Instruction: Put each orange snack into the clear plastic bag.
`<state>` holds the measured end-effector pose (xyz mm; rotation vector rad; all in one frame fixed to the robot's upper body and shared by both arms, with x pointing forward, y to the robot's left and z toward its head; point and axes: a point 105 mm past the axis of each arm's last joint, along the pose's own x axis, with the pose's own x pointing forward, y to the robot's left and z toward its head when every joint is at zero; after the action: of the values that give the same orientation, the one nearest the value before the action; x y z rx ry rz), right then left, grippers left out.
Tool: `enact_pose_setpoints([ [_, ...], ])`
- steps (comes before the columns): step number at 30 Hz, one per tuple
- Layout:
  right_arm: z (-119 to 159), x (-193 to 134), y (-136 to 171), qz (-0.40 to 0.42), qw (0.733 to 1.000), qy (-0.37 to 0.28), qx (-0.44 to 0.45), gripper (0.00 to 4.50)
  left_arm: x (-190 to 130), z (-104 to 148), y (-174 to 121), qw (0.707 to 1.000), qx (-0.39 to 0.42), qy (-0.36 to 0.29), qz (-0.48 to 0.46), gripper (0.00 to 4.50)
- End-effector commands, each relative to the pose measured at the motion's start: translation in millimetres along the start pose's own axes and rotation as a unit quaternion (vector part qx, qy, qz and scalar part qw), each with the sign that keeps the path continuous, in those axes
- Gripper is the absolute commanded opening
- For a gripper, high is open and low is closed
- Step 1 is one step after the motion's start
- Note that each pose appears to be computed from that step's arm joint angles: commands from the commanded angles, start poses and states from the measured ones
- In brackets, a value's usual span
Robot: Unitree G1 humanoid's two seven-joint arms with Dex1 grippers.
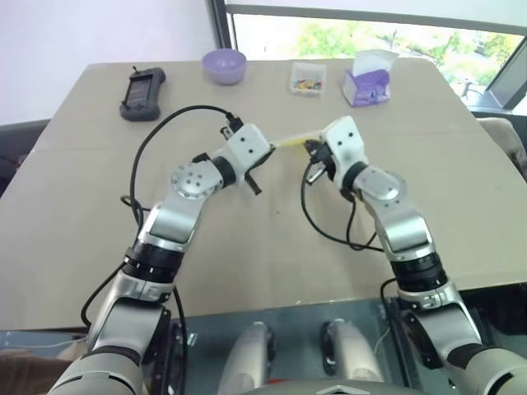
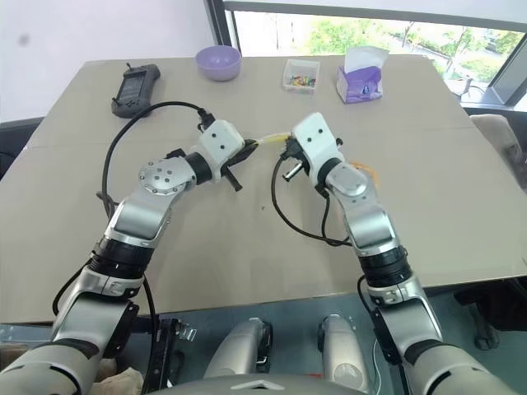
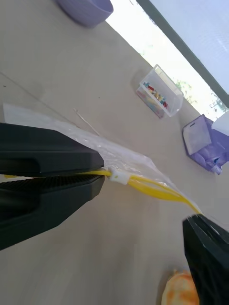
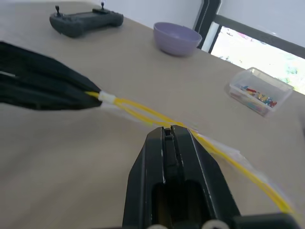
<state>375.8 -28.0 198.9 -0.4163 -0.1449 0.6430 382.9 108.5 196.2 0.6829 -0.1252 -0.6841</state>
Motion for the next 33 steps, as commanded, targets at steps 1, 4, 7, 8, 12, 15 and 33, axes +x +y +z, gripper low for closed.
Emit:
enact_pose_setpoints([
  [1,16,2,-1,-0.001,1.000,-0.026,-0.009,0.01,-3,16,3,0.999,0.024,-0.027,0.007,0.00],
  [4,15,4,1,0.004,1.000,-0.025,-0.011,0.01,-3,18,0,0.999,0.023,-0.032,0.004,0.00],
  [7,16,5,2,0.004,1.000,-0.026,-0.016,0.01,-3,19,-4,0.999,0.023,-0.036,0.000,0.00],
  [8,16,5,2,0.004,0.999,-0.026,-0.018,0.01,-3,19,-5,0.999,0.023,-0.036,-0.001,0.00],
  [12,17,6,2,0.003,0.999,-0.028,-0.024,0.01,-4,19,-7,0.999,0.023,-0.036,-0.005,0.00],
  [15,17,6,3,0.004,0.999,-0.028,-0.026,0.01,-5,19,-11,0.999,0.033,-0.037,-0.012,0.00],
  [33,17,-5,1,0.019,0.997,-0.032,-0.072,0.01,-5,18,-5,1.000,-0.006,-0.029,-0.008,0.00],
])
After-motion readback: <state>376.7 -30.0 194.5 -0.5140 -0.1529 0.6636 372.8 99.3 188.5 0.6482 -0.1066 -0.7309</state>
